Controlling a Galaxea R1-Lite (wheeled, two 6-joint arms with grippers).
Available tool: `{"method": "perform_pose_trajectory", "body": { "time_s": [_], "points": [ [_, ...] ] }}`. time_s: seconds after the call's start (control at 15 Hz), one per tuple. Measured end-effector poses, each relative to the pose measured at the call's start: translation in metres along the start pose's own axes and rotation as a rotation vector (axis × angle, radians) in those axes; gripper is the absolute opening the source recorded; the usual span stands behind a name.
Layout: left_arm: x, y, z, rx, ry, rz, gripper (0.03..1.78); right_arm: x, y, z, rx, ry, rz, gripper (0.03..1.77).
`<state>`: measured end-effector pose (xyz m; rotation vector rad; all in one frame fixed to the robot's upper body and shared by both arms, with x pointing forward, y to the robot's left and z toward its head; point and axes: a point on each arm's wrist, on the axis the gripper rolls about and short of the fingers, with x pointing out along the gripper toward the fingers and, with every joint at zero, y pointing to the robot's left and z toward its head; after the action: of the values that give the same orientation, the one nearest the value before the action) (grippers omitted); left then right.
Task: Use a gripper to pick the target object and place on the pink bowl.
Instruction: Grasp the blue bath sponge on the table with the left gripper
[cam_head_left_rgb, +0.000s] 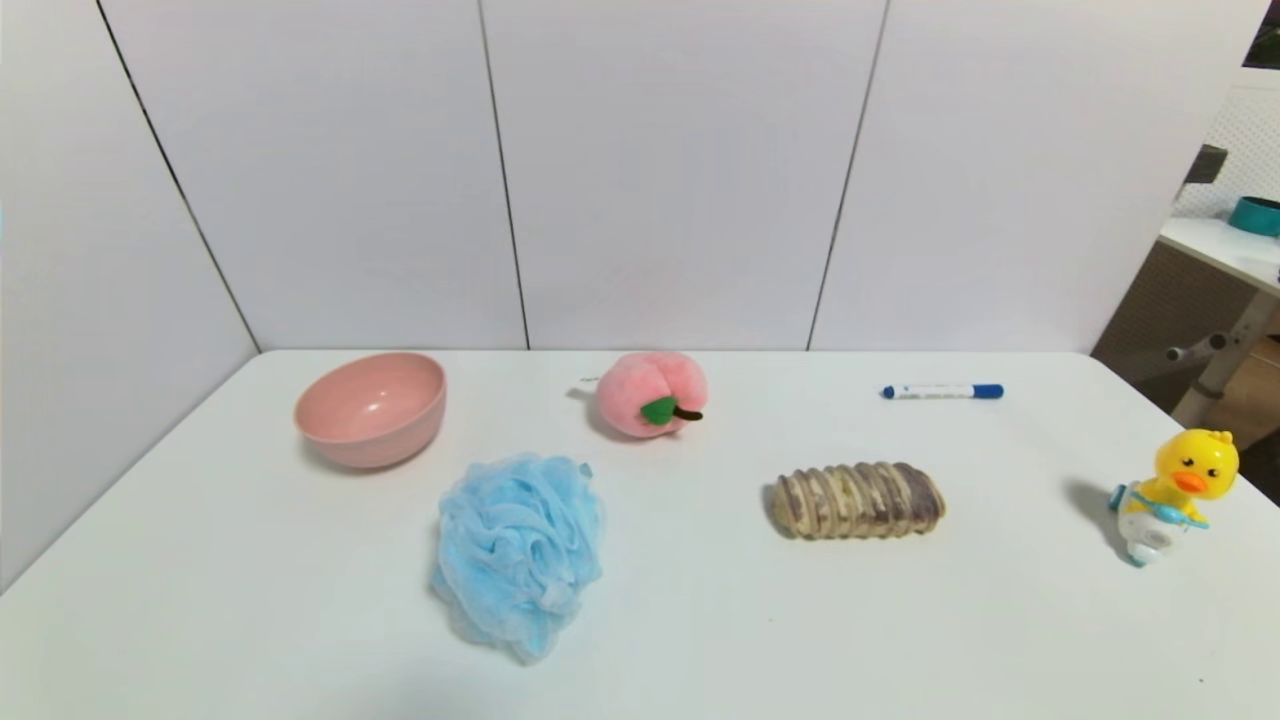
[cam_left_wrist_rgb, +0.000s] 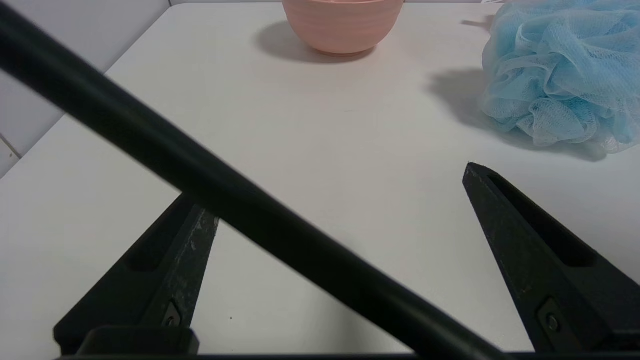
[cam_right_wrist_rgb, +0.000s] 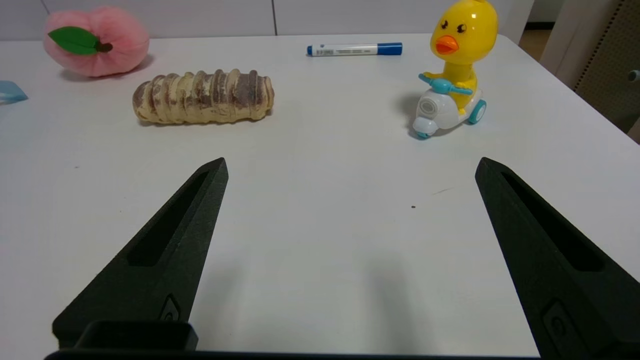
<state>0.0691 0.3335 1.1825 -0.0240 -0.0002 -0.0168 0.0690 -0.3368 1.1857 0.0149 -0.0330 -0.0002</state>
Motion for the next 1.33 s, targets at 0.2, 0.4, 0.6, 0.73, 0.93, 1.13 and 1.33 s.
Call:
{"method": "perform_pose_trajectory", "body": {
  "time_s": [0.2, 0.4, 0.6, 0.73, 0.93, 1.13, 1.33],
  "points": [
    [0.001, 0.0, 0.004, 0.002, 0.015, -0.001, 1.69, 0.0, 0.0, 0.0, 0.0, 0.0, 0.0, 1.71],
    [0.004, -0.001, 0.037, 0.015, 0.039, -0.014, 1.69, 0.0, 0.0, 0.0, 0.0, 0.0, 0.0, 1.71],
    [0.021, -0.003, 0.086, 0.043, 0.101, -0.049, 1.69, 0.0, 0.0, 0.0, 0.0, 0.0, 0.0, 1.71],
    [0.043, -0.004, 0.116, 0.073, 0.164, -0.081, 1.69, 0.0, 0.0, 0.0, 0.001, 0.0, 0.0, 1.71],
    [0.093, -0.008, 0.15, 0.156, 0.27, -0.145, 1.69, 0.0, 0.0, 0.0, 0.001, 0.0, 0.0, 1.71],
    [0.15, -0.022, 0.163, 0.238, 0.367, -0.283, 1.69, 0.0, 0.0, 0.0, 0.001, 0.0, 0.0, 1.71],
    [0.196, -0.053, 0.16, 0.281, 0.45, -0.47, 1.69, 0.0, 0.0, 0.0, 0.001, 0.0, 0.0, 1.71]
  ]
}}
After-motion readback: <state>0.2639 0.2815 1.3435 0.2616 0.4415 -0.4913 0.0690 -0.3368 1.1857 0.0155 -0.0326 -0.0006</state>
